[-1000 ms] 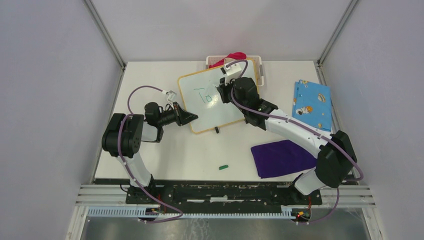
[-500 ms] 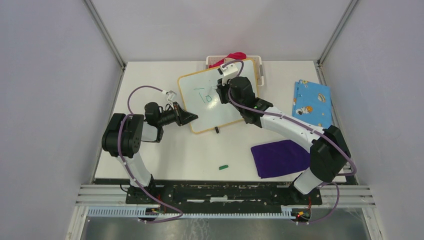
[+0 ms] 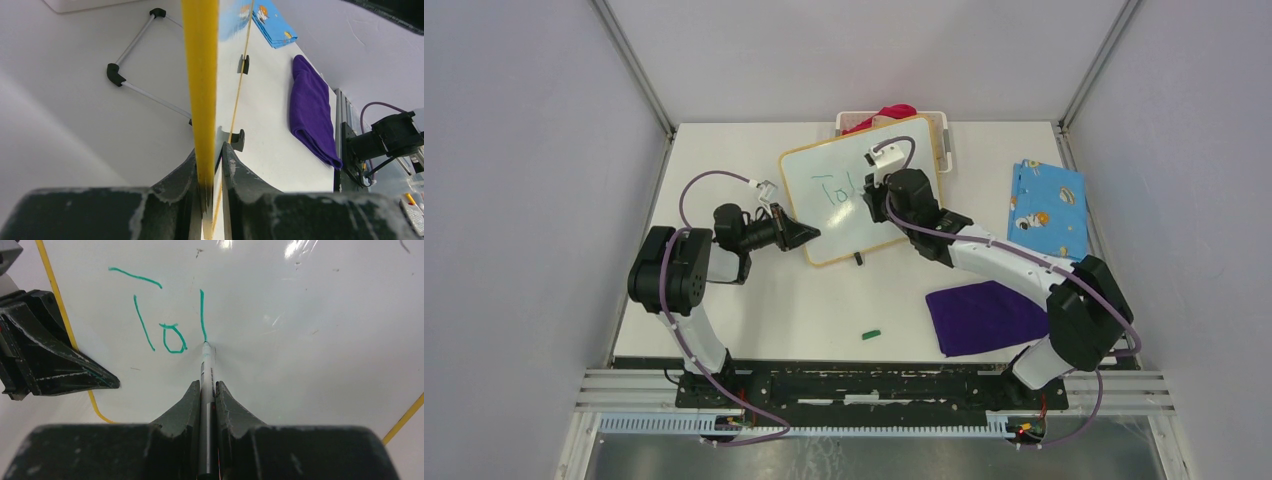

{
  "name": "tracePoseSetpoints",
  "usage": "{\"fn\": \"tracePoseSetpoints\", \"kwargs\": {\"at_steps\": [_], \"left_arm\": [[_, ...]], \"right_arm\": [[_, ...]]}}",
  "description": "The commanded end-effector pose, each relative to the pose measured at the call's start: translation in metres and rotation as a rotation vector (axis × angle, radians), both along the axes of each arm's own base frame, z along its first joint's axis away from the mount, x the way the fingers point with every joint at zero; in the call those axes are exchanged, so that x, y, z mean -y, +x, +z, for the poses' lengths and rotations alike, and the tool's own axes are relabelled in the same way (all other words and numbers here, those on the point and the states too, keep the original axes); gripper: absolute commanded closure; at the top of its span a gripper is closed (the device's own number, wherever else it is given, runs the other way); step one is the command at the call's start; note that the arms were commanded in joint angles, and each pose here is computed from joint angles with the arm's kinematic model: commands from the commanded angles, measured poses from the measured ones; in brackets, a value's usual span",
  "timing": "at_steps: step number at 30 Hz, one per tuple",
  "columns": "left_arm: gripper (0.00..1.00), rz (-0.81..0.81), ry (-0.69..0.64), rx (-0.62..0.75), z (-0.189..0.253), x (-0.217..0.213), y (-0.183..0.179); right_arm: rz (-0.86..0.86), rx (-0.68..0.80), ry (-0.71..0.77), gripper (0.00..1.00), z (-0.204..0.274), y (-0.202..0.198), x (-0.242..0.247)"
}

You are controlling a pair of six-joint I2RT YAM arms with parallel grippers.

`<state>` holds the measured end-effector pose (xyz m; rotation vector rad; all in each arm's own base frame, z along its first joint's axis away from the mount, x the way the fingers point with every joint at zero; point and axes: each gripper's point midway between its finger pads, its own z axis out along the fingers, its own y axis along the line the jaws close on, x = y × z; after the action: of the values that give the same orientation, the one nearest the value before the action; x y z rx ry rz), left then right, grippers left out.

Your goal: Write a sentence on the whiteboard

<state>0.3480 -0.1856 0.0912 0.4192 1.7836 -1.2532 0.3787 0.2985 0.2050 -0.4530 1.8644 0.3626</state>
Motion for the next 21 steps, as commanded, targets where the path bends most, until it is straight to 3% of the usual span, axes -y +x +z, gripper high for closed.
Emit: {"fn": "tracePoseSetpoints", "kwargs": {"at_steps": [1,8,21], "left_arm": [[0.78,0.069,0.020,-0.017,-0.008,-0.007,0.013],[0.78,0.071,0.021,-0.020,-0.008,-0.007,0.013],[0.78,0.071,0.020,-0.020,-0.008,-0.007,0.014]], "right_arm": [[-0.022,0.005,0.014,1.00,-0.001,-0.002,0.009],[-0.069,0.008,-0.005,1.00,-0.003,-0.002,0.022],[-0.090,0.117,0.096,1.00,0.050,0.008,0.029]]}}
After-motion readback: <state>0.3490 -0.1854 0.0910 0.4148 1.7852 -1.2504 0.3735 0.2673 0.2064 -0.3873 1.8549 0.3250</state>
